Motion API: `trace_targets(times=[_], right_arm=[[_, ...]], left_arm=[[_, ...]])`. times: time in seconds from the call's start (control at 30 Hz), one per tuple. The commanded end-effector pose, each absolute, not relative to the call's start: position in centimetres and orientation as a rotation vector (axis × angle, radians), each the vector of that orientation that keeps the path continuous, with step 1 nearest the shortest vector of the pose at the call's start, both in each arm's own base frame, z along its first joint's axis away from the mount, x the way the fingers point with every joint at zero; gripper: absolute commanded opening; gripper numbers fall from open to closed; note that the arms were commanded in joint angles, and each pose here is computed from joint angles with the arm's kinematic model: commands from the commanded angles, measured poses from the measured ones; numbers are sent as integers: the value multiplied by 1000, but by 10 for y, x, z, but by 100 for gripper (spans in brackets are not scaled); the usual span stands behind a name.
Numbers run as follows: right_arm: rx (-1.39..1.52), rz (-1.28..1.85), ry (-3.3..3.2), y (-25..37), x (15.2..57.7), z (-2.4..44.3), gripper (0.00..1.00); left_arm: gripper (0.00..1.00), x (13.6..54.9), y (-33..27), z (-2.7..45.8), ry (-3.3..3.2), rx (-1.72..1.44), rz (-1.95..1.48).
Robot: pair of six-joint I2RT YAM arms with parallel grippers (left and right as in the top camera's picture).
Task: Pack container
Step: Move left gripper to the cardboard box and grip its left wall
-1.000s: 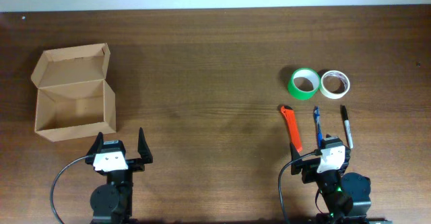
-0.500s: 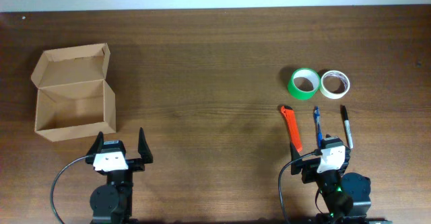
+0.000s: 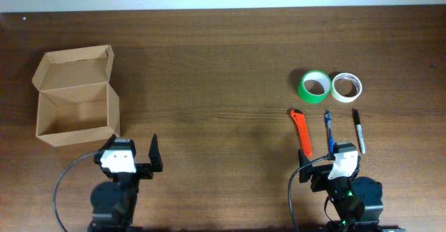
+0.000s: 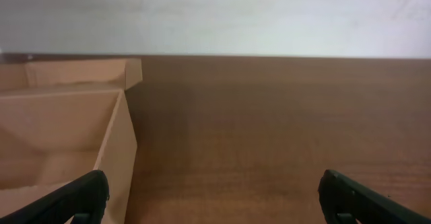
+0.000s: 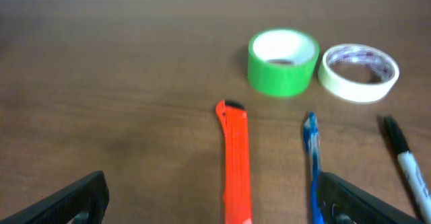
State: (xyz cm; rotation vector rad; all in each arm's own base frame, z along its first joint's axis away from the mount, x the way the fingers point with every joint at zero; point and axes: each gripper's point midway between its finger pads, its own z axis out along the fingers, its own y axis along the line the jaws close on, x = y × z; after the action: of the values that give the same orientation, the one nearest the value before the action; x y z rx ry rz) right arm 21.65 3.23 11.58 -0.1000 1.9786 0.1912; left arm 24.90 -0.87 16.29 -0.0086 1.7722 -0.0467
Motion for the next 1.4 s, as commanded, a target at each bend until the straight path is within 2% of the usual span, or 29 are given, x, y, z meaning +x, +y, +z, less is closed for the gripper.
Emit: trace_targets(times=[0.0, 0.17, 0.53, 0.67, 0.87, 1.13, 1.37], right_arm=[[-63, 171, 1984, 27, 219, 135, 99], [-33, 130, 2053, 20, 229, 156, 99], [-32, 132, 2144, 21, 276, 250, 99], [-76, 95, 2140, 19, 290, 266, 99], [151, -5, 2320, -34, 316, 231, 99], [438, 73, 2537, -101, 336, 186, 99], [488, 79, 2571, -115, 342, 179, 99]], left_arm=[[100, 259, -12, 190, 1794, 14, -50], [100, 292, -12, 216, 1889, 75, 7], [100, 402, -18, 255, 2142, 200, -37], [100, 423, -18, 274, 2118, 199, -43], [100, 423, -17, 278, 2120, 197, -41], [100, 419, -11, 271, 2153, 182, -31], [96, 413, 29, 246, 2260, 58, 25]])
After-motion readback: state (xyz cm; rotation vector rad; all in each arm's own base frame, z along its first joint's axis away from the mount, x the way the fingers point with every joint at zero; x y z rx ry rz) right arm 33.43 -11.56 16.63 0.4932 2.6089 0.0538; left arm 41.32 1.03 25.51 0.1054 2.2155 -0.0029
